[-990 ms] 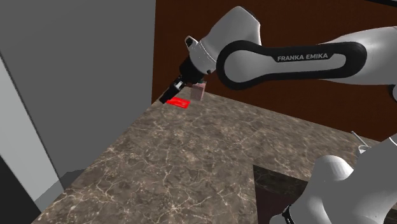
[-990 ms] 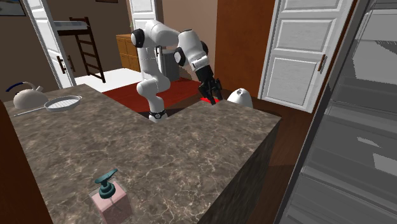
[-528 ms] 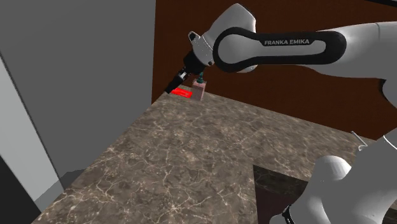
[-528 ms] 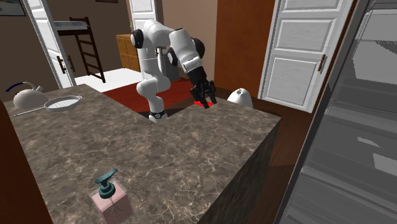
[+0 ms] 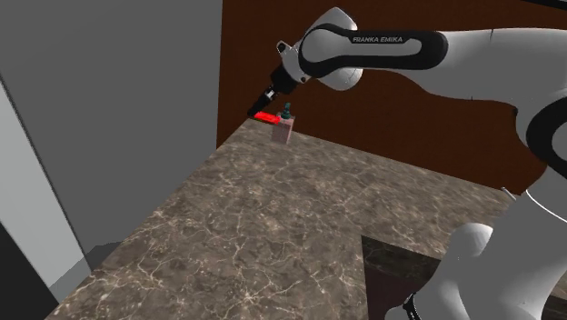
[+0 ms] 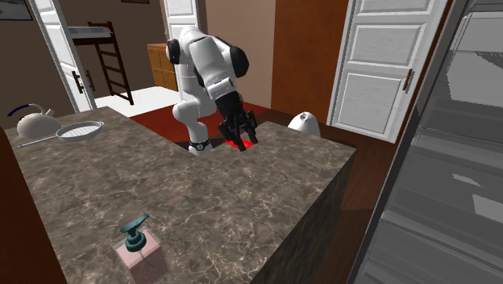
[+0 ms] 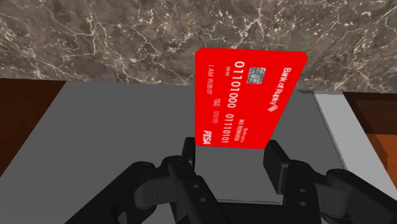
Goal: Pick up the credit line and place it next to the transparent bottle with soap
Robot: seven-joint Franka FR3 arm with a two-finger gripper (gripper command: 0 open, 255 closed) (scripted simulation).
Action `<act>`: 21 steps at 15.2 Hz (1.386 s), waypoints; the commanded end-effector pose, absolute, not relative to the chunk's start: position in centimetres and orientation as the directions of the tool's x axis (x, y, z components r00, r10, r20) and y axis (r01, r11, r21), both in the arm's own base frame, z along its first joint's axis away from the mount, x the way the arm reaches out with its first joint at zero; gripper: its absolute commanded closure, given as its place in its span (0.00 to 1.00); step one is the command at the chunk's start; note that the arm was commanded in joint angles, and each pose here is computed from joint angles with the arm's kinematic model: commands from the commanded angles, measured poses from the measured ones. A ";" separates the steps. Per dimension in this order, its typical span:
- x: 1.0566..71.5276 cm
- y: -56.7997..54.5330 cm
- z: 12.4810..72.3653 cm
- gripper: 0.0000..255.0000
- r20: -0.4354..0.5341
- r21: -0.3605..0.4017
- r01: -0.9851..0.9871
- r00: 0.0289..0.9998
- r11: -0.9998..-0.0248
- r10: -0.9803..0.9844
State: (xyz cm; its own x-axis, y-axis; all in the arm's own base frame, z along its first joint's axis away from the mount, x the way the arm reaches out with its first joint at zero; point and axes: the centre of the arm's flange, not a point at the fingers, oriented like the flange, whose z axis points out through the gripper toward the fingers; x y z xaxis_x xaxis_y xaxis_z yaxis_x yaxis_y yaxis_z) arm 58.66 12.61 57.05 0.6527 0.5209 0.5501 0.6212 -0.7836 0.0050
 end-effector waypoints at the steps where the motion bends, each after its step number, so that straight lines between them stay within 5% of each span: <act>1: 60.6 10.9 57.2 1.00 0.550 0.006 0.623 0.651 -0.782 0.522; 14: 72.5 -1.4 57.2 1.00 0.550 0.006 0.623 0.651 -0.782 0.522; 21: 73.1 -2.1 54.1 1.00 0.550 0.006 0.623 0.651 -0.782 0.522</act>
